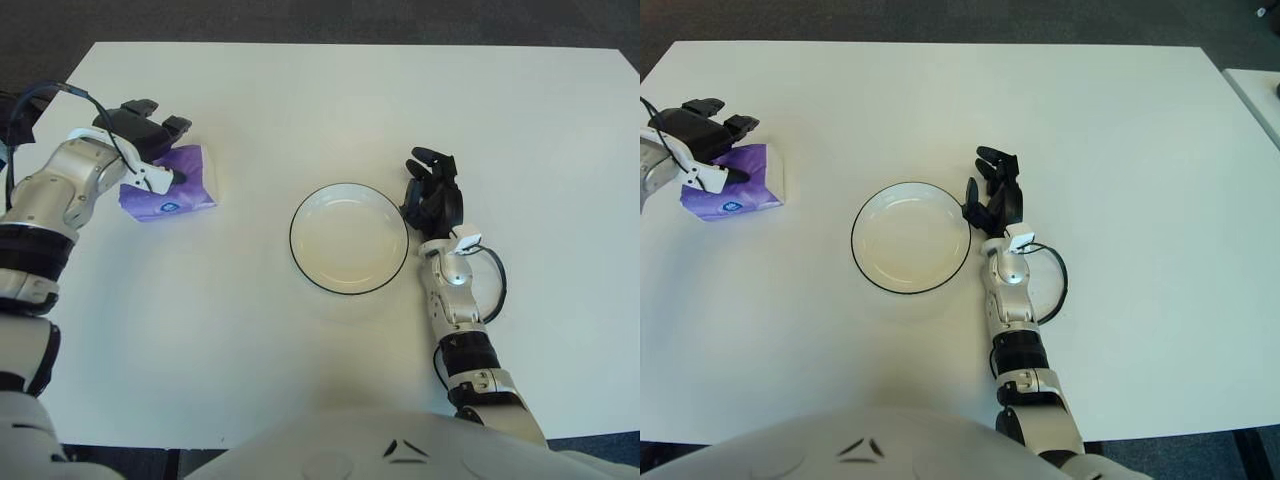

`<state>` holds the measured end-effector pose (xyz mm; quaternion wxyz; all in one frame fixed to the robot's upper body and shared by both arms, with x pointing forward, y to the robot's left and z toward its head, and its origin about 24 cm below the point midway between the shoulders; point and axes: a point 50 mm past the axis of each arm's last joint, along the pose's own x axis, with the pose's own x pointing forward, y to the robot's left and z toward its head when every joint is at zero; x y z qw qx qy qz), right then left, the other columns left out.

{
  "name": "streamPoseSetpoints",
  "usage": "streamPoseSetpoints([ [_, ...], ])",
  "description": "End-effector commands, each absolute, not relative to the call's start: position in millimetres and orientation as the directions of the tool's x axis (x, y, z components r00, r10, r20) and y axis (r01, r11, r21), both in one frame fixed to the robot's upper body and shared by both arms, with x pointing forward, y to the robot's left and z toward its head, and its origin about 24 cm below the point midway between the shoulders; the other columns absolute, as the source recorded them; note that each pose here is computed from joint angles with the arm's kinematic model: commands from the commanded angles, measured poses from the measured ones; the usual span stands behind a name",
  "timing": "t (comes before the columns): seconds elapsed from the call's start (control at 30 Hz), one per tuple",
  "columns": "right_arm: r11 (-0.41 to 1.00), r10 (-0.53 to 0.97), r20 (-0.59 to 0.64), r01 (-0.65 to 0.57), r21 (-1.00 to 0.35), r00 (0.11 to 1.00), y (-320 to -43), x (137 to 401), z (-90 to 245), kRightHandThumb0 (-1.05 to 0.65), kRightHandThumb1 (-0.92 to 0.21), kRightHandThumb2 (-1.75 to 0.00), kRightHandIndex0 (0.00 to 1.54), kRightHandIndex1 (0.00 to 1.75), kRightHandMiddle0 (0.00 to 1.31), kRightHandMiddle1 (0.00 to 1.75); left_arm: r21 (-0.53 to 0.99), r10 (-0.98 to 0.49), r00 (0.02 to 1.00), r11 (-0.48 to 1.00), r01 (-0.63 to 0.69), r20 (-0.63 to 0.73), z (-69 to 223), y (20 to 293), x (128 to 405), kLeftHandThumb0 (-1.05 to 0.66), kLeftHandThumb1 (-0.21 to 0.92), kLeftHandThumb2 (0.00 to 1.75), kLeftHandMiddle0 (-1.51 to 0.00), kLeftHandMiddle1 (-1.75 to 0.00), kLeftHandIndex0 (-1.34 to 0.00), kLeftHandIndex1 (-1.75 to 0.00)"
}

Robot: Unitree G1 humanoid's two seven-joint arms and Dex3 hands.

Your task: Put the tissue paper into the plate.

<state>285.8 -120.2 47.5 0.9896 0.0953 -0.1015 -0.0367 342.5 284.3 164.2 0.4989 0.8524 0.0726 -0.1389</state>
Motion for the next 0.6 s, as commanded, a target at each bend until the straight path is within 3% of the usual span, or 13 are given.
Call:
streamPoseSetpoints([
  [0.0, 0.969, -0.112, -0.077, 0.126, 0.213, 0.991, -122.0, 260.2, -8.3, -0.46, -0.69, -0.89, 0.28, 0.82, 0.01, 1.22, 0.798, 0.005, 0.926, -0.506, 0.328, -0.377, 150.0, 287.5, 342.5, -1.05, 0.92, 0.56, -0.1, -0.02, 0.0, -0.33],
  [0.27, 0.969, -0.11, -0.082, 0.126, 0.214, 0.991, -123.3, 260.1, -8.4, -0.47, -0.71, -0.88, 0.27, 0.81, 0.01, 1.21, 0.777, 0.001, 0.902, -0.507, 0.373, -0.432, 148.7, 286.7, 343.1, -1.04, 0.92, 0.48, -0.14, -0.03, 0.0, -0.33],
  [0.57, 0.967, -0.111, -0.083, 0.127, 0.22, 0.99, -124.0, 259.8, -7.8, -0.45, -0.71, -0.88, 0.27, 0.81, 0.01, 1.22, 0.672, 0.041, 0.8, -0.518, 0.529, -0.598, 144.6, 284.0, 340.3, -1.02, 0.92, 0.48, -0.18, -0.04, 0.0, -0.3],
])
